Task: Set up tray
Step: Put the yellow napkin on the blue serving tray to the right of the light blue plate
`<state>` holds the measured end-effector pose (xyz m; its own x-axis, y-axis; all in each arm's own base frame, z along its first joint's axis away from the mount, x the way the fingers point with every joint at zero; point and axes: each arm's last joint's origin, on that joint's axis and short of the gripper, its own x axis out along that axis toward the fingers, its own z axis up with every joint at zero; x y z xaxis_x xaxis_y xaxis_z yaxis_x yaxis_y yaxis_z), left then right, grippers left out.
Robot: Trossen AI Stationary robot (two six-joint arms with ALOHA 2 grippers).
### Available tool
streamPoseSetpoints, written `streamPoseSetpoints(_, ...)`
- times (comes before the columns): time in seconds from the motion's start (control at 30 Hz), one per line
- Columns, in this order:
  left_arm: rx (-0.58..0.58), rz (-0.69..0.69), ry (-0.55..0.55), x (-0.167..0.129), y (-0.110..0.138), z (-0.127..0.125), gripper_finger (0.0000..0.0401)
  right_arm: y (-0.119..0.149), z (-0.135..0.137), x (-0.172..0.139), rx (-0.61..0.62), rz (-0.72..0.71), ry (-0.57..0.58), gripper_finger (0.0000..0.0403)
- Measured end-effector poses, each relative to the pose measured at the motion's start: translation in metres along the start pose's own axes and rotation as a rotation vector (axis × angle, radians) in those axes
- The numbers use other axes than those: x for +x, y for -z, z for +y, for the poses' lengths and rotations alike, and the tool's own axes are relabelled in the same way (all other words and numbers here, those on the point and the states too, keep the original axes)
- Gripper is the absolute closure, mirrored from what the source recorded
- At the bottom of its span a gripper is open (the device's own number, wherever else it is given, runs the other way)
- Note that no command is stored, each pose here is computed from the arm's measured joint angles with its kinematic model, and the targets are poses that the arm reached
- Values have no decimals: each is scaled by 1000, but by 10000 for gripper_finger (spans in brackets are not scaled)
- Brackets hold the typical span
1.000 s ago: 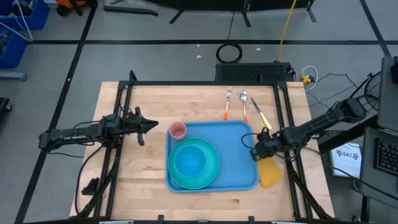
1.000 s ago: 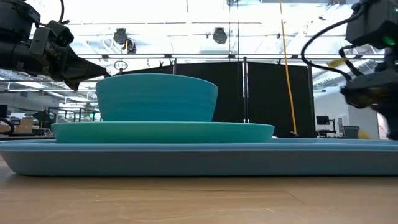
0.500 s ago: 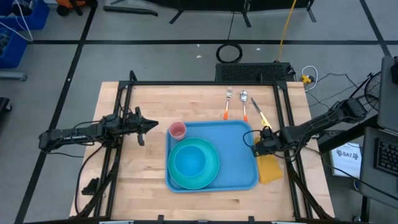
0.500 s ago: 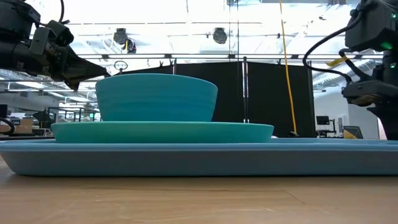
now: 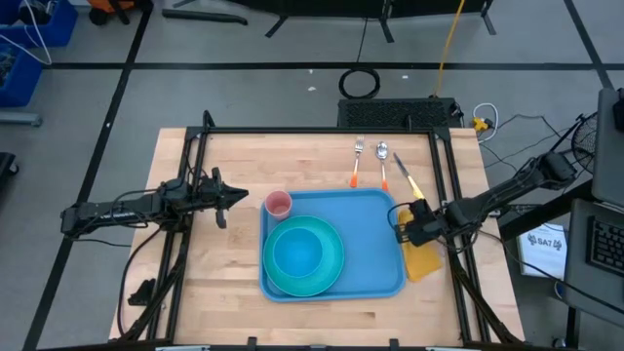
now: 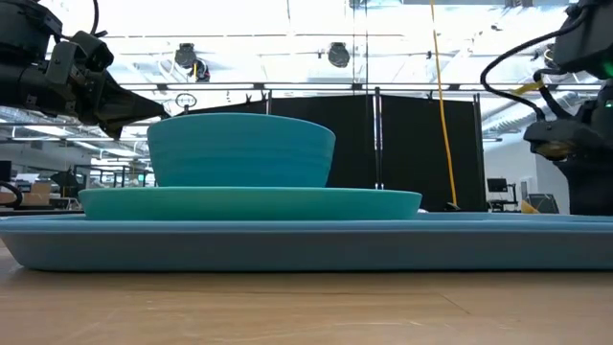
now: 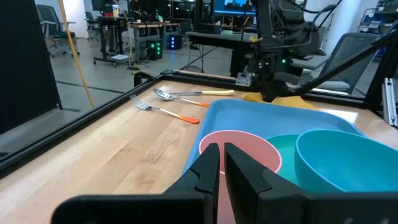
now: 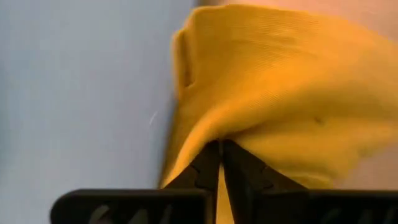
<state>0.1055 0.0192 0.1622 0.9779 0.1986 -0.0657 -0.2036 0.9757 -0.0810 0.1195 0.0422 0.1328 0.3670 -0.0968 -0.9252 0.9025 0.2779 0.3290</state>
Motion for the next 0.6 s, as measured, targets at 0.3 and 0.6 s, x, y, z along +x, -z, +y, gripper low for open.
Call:
streamPoseSetpoints(0.3,0,0,0,0,0,0,375,-10,16,-33,-86,-279,-193,396)
streamPoseSetpoints(0.6,0,0,0,0,0,0,375,-15,19,-29,-94,-554,-318,386)
